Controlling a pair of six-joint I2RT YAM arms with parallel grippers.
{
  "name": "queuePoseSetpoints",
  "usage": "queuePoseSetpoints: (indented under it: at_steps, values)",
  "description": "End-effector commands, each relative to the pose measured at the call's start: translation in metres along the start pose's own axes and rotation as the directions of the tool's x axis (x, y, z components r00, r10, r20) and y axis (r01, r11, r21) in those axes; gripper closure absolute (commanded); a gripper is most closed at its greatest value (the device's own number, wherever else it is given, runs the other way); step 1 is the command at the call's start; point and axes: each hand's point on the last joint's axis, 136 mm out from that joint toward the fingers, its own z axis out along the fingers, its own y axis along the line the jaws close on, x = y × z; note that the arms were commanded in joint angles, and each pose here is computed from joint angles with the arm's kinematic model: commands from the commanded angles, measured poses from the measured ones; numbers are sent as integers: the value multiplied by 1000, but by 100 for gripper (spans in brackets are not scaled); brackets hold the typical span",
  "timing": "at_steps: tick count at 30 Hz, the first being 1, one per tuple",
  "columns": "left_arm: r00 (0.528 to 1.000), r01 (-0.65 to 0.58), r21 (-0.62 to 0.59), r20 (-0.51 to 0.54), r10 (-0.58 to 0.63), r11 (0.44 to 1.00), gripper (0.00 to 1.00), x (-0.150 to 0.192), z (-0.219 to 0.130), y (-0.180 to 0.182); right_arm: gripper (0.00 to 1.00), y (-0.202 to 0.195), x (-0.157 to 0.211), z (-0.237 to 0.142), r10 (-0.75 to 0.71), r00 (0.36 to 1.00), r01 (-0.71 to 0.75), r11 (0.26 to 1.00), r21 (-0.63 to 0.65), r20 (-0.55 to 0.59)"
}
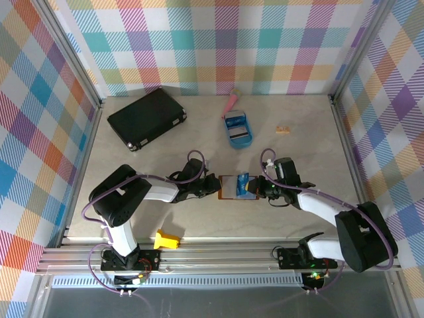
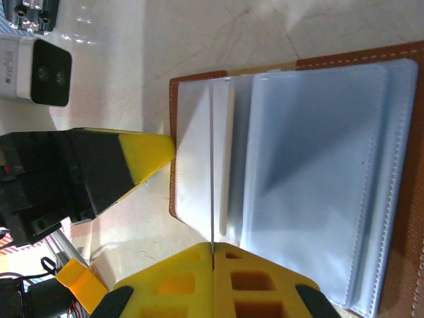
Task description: Put the credit cards into the card holder
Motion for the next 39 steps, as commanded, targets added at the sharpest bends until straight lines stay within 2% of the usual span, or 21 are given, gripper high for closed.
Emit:
queuePoseSetpoints:
  at_steps: [1, 27, 39]
  values:
    - [1000, 15, -65, -5, -16, 998, 100, 5, -4, 21, 100, 4, 0, -1, -17, 1000, 17, 1000, 4, -18]
    - [999, 28, -59, -13, -29, 998, 100, 11, 0, 23, 100, -10, -6, 12, 39, 999, -39, 999, 8, 29]
    - [999, 28, -54, -15, -29, 998, 100, 11, 1, 22, 100, -9, -4, 18, 55, 998, -55, 998, -12, 9]
